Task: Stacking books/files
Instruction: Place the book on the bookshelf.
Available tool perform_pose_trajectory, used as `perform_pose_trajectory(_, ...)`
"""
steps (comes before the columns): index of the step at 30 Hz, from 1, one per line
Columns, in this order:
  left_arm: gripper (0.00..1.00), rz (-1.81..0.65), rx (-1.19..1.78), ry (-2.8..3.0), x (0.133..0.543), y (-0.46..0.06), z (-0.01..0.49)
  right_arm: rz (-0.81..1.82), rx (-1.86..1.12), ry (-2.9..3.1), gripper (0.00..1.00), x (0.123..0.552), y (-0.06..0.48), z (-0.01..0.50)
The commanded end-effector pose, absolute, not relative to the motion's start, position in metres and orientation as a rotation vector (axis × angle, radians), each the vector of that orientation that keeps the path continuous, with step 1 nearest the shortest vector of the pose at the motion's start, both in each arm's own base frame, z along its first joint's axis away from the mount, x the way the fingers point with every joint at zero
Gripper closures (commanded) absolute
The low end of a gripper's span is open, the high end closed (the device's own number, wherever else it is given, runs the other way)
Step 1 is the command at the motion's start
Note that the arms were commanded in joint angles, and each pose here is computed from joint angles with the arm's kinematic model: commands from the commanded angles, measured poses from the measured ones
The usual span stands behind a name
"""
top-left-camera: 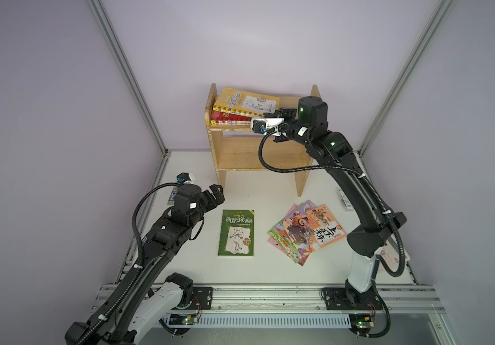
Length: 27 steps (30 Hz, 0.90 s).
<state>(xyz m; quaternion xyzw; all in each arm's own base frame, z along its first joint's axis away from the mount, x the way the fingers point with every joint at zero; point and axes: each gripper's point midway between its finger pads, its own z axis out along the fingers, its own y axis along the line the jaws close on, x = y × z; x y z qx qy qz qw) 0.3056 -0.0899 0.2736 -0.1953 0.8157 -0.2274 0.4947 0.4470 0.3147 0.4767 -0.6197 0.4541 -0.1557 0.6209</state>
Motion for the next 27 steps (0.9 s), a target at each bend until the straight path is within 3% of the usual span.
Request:
perform_pose_trajectory(1, 0.00, -0.571, -0.467, 1.960, 0.307, -0.092, 0.279, -0.306, -1.415, 1.041, 0.87, 0.444, 0.320, 0.478)
perform_pose_trajectory(6, 0.00, -0.567, -0.469, 1.966, 0.307, -0.092, 0.276, -0.306, -1.430, 1.049, 0.82, 0.447, 0.322, 0.471)
perform_pose_trajectory(16, 0.00, -0.559, -0.469, 1.965, 0.308, -0.091, 0.274, -0.287, -1.432, 1.055, 0.52, 0.441, 0.320, 0.473)
perform_pose_trajectory(27, 0.00, -0.562, -0.465, 1.968, 0.308, -0.090, 0.272, -0.264, -1.441, 1.113, 0.38, 0.428, 0.309, 0.472)
